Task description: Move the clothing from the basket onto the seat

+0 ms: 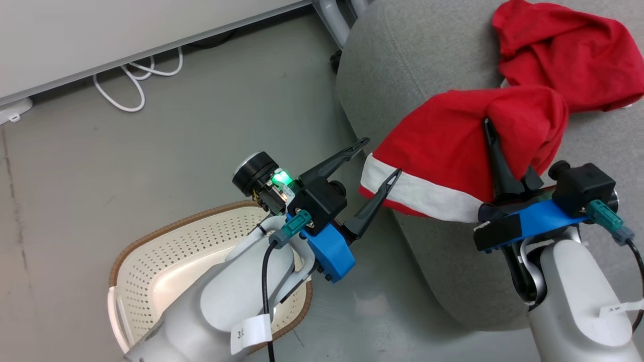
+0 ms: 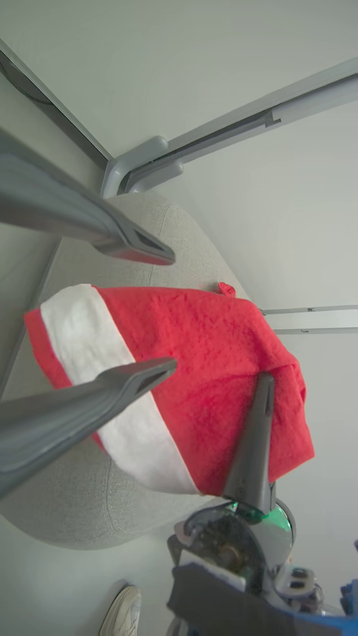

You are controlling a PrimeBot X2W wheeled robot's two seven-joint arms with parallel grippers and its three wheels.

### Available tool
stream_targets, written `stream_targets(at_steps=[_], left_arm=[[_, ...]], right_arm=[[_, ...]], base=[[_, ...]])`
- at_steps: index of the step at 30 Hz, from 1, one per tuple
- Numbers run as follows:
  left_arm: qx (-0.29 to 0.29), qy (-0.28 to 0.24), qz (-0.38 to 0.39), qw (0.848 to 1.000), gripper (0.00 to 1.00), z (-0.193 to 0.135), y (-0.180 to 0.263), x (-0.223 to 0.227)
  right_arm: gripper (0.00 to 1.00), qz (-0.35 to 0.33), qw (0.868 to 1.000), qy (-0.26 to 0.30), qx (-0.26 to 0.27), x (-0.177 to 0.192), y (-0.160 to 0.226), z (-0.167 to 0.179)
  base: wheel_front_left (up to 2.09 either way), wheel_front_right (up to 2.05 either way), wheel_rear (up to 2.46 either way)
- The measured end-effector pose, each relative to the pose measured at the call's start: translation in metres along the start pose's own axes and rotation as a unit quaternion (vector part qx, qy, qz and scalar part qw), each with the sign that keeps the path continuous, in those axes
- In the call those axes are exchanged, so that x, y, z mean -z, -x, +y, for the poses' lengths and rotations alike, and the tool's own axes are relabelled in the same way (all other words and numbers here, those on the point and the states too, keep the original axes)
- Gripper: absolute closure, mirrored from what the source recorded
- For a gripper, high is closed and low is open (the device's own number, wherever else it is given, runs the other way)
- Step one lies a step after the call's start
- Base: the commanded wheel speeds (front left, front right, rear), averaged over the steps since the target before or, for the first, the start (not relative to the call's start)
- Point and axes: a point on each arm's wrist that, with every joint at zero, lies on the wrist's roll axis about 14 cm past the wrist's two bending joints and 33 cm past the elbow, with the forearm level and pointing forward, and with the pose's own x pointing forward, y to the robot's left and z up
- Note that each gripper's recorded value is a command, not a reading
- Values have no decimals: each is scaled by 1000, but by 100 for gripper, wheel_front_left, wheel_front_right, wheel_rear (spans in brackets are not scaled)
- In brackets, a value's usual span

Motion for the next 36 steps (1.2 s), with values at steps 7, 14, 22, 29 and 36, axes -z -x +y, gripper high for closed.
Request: stream_targets(at_steps=[7,14,22,29,36], left_arm=[[36,9,9,999,0,-17,-12,13],[53,17,11,998,0,-25,-19,18],[50,19,9,999,0,-21,-20,18],[41,15,8,999,0,-5,-20,25],[30,12,14,999,0,25,-21,50]], right_arm=[[100,11,998,9,55,6,20,-36],[100,19,997,14,80,10,32,-51],[100,15,997,14,77,8,27,-48],[100,-41,997,42,58,-30,-8,-46],[100,-114,986,104,55,-83,-61,-63]], base=[[0,0,0],[0,0,0],[0,0,0],[0,0,0],[0,0,0]])
